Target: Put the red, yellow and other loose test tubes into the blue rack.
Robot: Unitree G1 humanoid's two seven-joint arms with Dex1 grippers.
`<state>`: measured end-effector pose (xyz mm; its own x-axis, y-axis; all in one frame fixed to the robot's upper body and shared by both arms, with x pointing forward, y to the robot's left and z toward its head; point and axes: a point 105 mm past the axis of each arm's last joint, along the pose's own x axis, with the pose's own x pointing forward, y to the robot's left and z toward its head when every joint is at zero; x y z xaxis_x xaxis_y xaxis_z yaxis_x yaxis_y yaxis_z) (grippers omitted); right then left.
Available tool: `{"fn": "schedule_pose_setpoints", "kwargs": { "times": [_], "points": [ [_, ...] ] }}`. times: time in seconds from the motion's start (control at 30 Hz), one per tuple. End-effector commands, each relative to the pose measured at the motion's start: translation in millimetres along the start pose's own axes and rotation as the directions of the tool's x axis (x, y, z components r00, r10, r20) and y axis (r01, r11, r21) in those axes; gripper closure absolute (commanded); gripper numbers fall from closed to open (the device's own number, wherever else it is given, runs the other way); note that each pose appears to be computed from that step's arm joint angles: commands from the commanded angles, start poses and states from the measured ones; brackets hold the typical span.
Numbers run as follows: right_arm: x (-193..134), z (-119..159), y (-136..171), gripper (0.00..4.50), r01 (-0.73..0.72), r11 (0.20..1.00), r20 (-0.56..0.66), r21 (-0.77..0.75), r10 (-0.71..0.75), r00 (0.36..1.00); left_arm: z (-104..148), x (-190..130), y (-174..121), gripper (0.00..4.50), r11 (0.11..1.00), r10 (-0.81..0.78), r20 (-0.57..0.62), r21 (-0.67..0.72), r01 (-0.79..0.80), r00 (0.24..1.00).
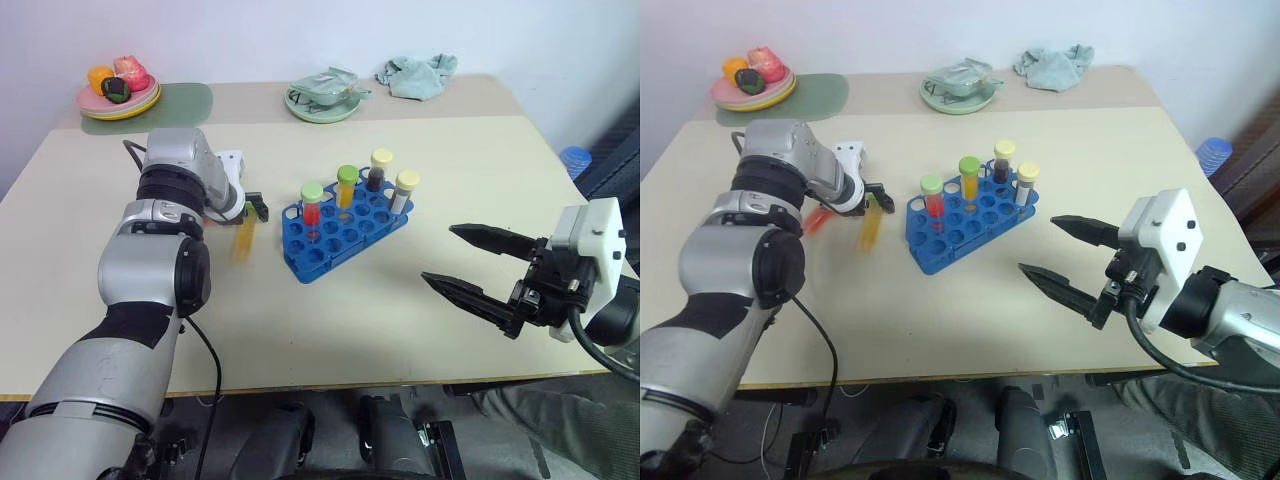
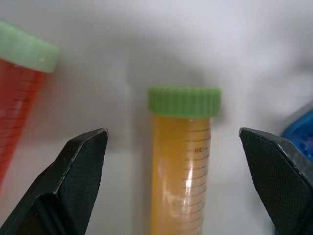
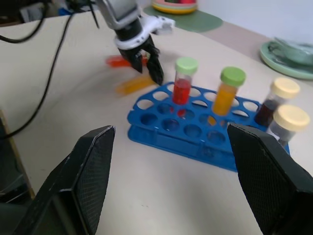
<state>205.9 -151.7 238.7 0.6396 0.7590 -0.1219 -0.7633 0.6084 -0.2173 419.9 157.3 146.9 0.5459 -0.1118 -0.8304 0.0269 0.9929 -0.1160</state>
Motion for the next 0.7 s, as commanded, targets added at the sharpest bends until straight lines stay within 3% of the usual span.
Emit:
{"fn": "schedule_pose_setpoints", "kwargs": {
  "times": [0.03, 0.23, 0.33, 0.5, 0.53, 0.63, 0.7],
  "points": [
    [5, 11, 8, 0.77, -0.065, 0.997, 0.03, -0.052, 0.066, 0.997, 16, -12, -8, 0.1, 1.0, -0.006, 0.054, 0.011, 0.005, 0.998],
    [13, 14, 9, 0.77, -0.104, 0.992, 0.043, -0.068, 0.107, 0.993, 15, -11, -5, 0.1, 1.0, 0.018, 0.051, -0.005, -0.018, 0.999],
    [16, 14, 8, 0.77, -0.114, 0.991, 0.047, -0.069, 0.117, 0.992, 13, -12, -7, 0.96, 1.0, 0.007, 0.032, -0.02, -0.007, 0.999],
    [18, 14, 4, 0.77, -0.124, 0.99, 0.051, -0.07, 0.128, 0.99, 7, -14, -2, 3.47, 0.998, 0.02, -0.003, -0.052, -0.02, 1.0],
    [18, 14, 3, 0.77, -0.126, 0.989, 0.052, -0.071, 0.13, 0.99, 6, -14, -1, 3.75, 0.998, 0.021, -0.009, -0.057, -0.022, 1.0],
    [21, 13, -1, 0.77, -0.136, 0.988, 0.059, -0.072, 0.141, 0.988, 6, -19, 0, 3.75, 0.998, 0.005, -0.017, -0.068, -0.006, 1.0],
    [24, 12, -4, 0.77, -0.145, 0.987, 0.065, -0.073, 0.15, 0.987, 13, -31, -9, 3.75, 0.995, -0.084, 0.018, -0.047, 0.084, 0.996]
  ]
}}
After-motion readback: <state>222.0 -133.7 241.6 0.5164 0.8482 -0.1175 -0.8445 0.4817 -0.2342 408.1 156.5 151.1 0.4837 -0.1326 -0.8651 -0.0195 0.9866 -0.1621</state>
